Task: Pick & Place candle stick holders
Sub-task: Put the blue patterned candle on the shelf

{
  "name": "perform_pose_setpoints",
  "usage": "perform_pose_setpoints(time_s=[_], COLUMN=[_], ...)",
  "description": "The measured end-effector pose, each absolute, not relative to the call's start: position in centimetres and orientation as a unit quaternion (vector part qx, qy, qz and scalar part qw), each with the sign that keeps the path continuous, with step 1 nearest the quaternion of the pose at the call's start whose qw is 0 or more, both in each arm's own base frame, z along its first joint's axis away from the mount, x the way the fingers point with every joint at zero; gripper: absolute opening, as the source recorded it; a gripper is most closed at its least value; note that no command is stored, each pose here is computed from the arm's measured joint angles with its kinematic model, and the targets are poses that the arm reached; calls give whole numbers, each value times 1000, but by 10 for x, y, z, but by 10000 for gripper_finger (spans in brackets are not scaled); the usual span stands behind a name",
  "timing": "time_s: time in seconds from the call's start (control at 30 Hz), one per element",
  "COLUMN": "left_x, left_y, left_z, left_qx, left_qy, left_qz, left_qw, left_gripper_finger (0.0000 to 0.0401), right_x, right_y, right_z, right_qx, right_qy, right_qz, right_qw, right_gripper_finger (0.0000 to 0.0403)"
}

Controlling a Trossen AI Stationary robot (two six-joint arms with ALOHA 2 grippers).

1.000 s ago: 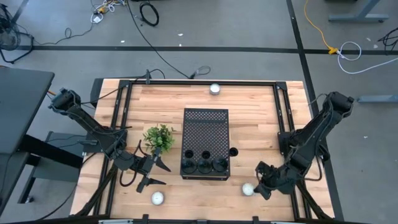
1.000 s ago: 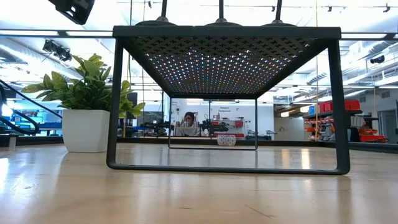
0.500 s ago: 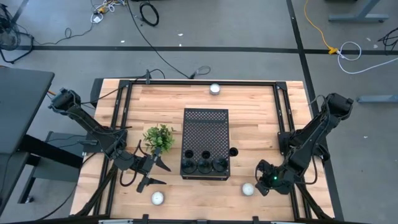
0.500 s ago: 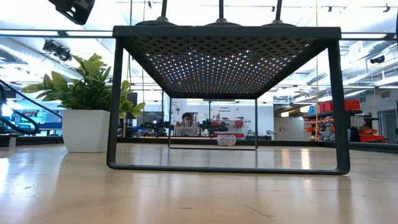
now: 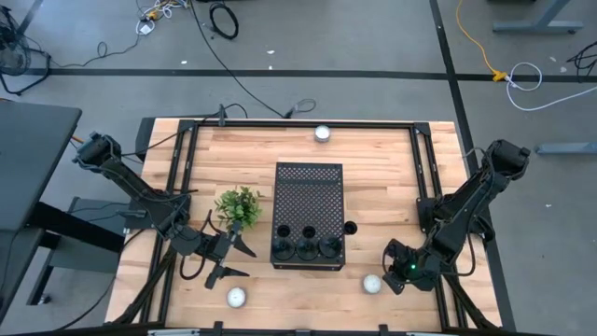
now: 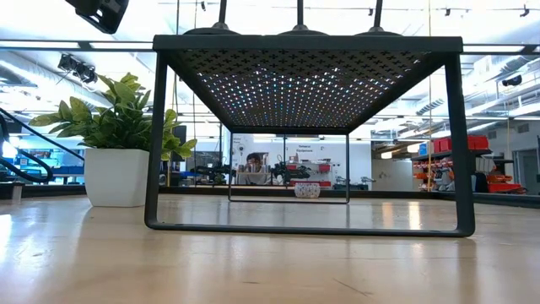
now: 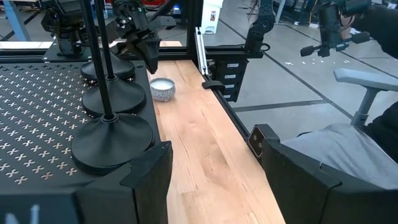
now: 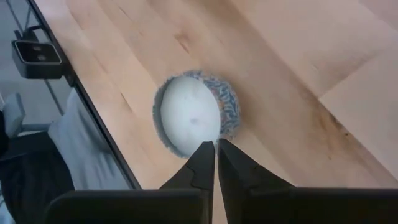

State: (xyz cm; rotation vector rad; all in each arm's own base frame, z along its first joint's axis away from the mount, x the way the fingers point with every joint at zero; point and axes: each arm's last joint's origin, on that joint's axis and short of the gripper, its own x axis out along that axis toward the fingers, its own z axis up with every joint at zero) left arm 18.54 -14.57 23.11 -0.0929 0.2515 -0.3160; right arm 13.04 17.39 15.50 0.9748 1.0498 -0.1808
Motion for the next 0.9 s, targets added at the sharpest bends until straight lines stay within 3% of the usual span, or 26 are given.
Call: perform_pose_setpoints(time_s=[0.3, 0.43, 0.73, 0.9], left_x=[185, 185, 185, 185], left_y=[-146, -146, -146, -146], left_z=[231, 231, 231, 231], left_qx=[-46, -46, -46, -46], left_qy=[125, 125, 125, 125], left_qz=[-157, -157, -157, -157], left_qw=[979, 979, 979, 979], left_gripper_finger=[248, 248, 248, 248], right_x=[131, 133, 135, 140], right_y=[174, 174, 175, 178], right_z=[155, 157, 158, 164], right_qx=[467, 472, 481, 482], right_qy=[467, 455, 446, 400], right_qz=[-100, -95, -89, -66], right_qw=[744, 749, 750, 777], right_gripper_finger=[22, 40, 153, 222])
